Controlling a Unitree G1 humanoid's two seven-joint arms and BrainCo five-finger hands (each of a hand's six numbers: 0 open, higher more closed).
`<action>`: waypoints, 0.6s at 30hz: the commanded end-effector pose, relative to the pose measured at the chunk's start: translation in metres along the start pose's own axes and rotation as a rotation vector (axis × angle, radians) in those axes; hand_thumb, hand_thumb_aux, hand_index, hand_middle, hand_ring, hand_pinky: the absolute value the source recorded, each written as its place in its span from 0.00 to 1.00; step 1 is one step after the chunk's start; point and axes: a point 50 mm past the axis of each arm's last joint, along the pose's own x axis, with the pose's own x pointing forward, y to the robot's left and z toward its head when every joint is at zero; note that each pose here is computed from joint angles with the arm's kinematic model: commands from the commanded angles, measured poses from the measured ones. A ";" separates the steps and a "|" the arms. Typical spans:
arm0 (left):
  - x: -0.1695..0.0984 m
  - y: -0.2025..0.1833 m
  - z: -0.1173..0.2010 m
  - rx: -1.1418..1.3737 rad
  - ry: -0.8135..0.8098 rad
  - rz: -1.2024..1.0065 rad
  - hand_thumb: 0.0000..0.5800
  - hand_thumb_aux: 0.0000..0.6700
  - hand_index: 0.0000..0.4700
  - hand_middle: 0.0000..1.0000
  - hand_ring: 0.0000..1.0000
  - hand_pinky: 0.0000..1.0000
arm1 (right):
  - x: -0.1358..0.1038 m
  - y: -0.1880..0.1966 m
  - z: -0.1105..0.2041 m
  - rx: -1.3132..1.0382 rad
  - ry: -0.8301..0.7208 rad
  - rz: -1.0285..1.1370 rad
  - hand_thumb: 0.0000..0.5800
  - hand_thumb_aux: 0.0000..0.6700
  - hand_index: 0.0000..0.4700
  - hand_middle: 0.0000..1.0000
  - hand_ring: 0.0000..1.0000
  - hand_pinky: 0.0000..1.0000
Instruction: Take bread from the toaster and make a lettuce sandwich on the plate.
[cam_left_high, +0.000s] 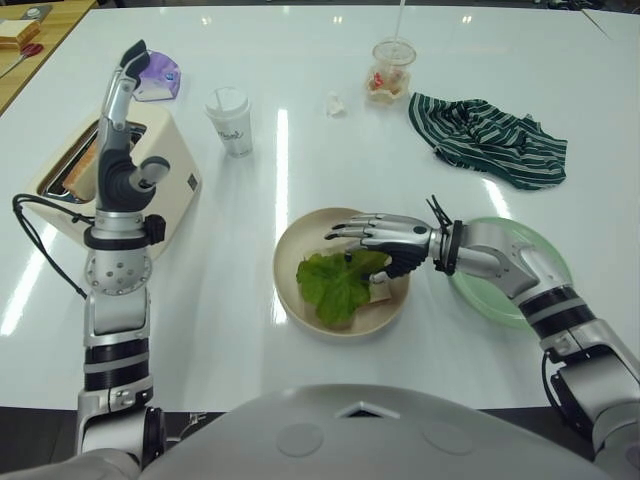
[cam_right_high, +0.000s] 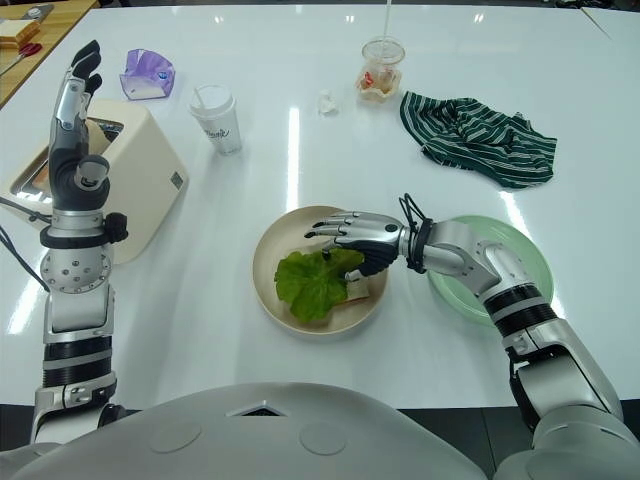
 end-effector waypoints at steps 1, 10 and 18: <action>-0.003 -0.001 -0.003 0.000 0.018 -0.009 0.00 0.00 0.00 0.00 0.00 0.00 | -0.001 -0.005 -0.003 -0.028 0.015 -0.008 0.00 0.00 0.00 0.00 0.00 0.00; 0.001 0.005 0.014 0.035 -0.048 0.006 0.00 0.00 0.00 0.00 0.00 0.00 | -0.008 -0.029 -0.009 -0.097 0.051 -0.089 0.00 0.00 0.00 0.00 0.00 0.00; 0.023 0.097 0.041 0.629 0.036 -0.080 0.00 0.00 0.00 0.00 0.00 0.00 | -0.030 -0.050 0.006 -0.112 0.094 -0.243 0.00 0.00 0.00 0.00 0.00 0.00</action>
